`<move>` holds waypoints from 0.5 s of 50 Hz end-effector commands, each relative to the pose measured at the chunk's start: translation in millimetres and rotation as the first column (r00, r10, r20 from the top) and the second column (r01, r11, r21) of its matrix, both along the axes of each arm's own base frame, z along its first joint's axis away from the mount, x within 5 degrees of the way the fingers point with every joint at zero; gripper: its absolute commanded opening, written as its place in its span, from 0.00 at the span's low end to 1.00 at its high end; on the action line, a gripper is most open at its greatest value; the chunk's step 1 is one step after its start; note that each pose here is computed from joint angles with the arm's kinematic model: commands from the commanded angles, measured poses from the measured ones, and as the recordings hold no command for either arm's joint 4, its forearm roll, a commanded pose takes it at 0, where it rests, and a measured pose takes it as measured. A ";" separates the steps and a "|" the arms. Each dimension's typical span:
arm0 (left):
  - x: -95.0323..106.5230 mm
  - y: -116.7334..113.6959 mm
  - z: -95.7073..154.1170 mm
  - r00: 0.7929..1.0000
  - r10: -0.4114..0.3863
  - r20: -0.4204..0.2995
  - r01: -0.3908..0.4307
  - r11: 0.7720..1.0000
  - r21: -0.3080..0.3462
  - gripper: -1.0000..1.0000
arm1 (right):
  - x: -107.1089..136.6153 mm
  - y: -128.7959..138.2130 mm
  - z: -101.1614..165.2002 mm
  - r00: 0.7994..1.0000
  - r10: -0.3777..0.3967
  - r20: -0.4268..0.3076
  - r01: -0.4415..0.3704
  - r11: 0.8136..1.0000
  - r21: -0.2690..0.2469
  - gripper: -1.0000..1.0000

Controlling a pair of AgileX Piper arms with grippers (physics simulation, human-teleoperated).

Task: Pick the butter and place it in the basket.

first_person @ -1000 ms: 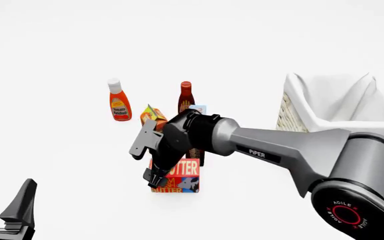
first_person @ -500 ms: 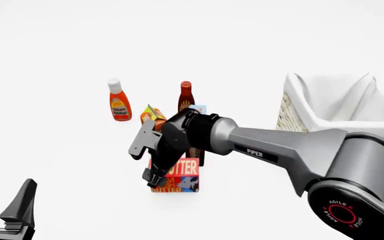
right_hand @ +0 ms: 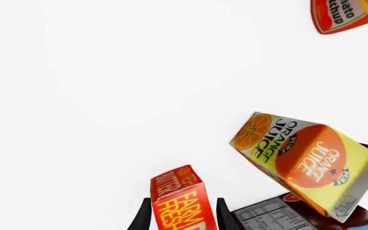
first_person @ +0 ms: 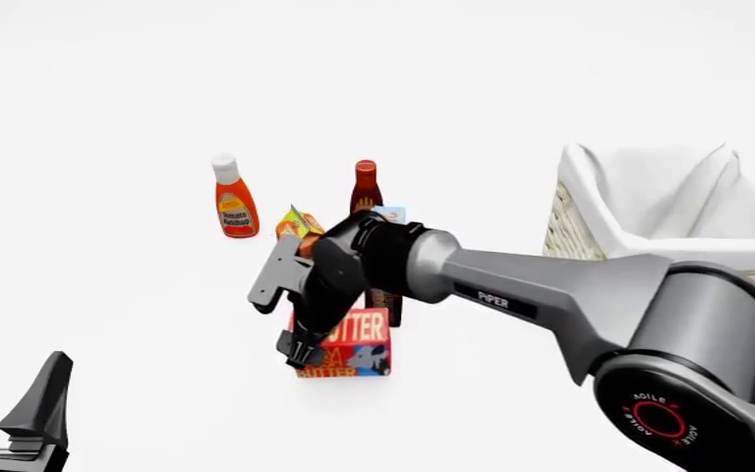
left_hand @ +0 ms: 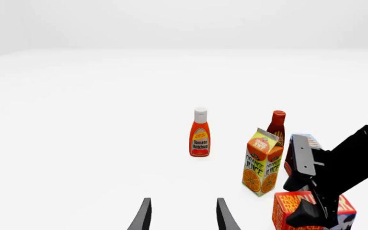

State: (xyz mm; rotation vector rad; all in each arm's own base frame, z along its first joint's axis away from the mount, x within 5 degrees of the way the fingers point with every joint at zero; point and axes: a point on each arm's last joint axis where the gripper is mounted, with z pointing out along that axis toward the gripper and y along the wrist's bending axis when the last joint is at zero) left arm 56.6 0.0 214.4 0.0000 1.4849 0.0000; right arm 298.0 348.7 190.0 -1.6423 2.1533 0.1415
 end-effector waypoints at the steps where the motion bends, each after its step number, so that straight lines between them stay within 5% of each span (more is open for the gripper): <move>1: 0.0 0.0 0.0 1.000 0.000 0.000 0.000 1.000 0.000 1.00 | 14.9 -8.0 -54.0 0.996 -0.053 -0.078 0.045 0.994 -0.101 1.00; 16: 0.0 0.0 0.0 1.000 0.000 0.000 0.000 1.000 0.000 1.00 | 15.6 -5.6 -74.5 0.990 -0.073 -0.122 0.055 0.988 -0.146 1.00; 17: 0.0 0.0 0.0 1.000 0.000 0.000 0.000 1.000 0.000 1.00 | 15.7 -5.7 -75.3 0.990 -0.073 -0.122 0.055 0.988 -0.147 0.00; 25: 0.0 0.0 0.0 1.000 0.000 0.000 0.000 1.000 0.000 1.00 | 14.2 -5.3 -79.3 0.989 -0.076 -0.130 0.056 0.986 -0.154 0.00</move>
